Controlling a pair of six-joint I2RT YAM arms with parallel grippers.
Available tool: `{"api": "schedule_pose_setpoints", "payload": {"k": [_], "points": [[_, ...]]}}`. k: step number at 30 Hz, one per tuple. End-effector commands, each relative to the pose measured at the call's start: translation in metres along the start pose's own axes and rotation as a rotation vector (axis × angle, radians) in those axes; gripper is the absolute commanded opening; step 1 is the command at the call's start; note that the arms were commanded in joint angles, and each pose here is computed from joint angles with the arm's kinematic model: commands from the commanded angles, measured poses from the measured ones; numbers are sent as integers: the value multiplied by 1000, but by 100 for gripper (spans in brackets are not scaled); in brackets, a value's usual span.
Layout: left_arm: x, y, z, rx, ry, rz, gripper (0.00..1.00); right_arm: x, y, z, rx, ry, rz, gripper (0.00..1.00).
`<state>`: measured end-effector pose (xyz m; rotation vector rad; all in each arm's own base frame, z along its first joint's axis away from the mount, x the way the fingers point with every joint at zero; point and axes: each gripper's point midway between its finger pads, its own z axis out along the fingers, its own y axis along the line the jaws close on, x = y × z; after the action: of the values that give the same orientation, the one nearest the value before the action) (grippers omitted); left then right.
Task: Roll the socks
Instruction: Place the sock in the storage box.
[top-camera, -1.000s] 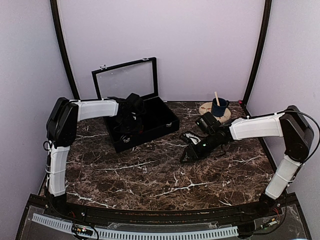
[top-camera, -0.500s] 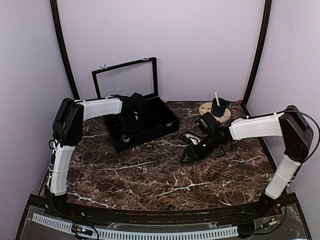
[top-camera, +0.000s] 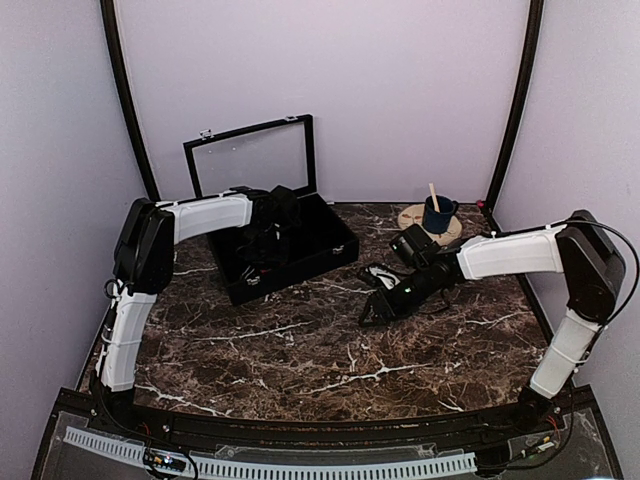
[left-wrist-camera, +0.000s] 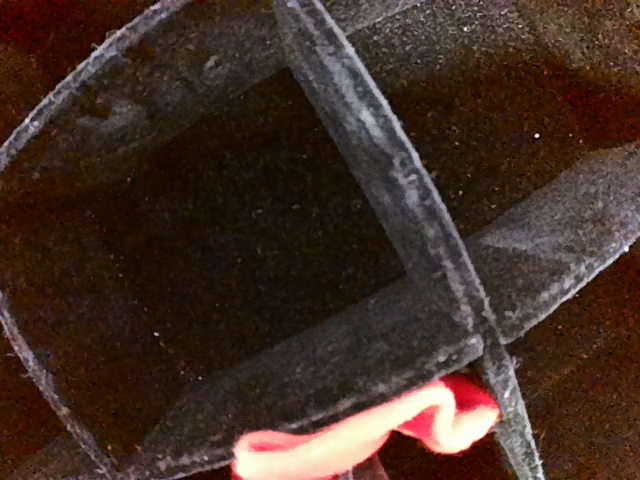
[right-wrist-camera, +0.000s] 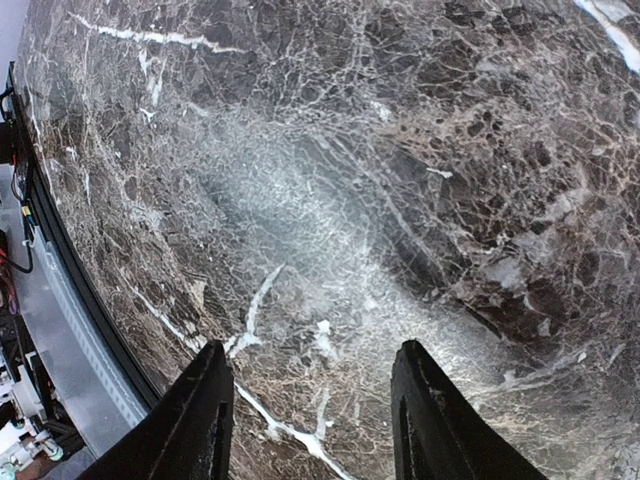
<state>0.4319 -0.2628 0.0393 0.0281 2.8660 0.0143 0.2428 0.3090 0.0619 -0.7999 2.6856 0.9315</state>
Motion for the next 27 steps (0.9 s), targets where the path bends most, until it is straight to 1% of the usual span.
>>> {"api": "schedule_pose_setpoints", "payload": {"k": [1,4,8,10,12,17,27], "points": [[64,3,17,-102,189,137,0,-17,5,-1,-20,-36,-29,50],[62,2,15,-99,188,132,1,-18,5,-2,-22,-34,-31,50],[59,-3,10,-77,179,120,16,-17,6,-2,-20,-34,-30,50],[55,-8,5,-46,160,109,26,-16,5,-3,-18,-32,-29,50],[49,-11,-1,-25,135,98,33,-16,5,-3,-13,-30,-30,50],[34,-17,-20,14,69,82,36,-16,4,-4,-7,-30,-32,50],[7,-31,-54,103,-52,66,37,-18,3,-5,4,-29,-31,51]]}}
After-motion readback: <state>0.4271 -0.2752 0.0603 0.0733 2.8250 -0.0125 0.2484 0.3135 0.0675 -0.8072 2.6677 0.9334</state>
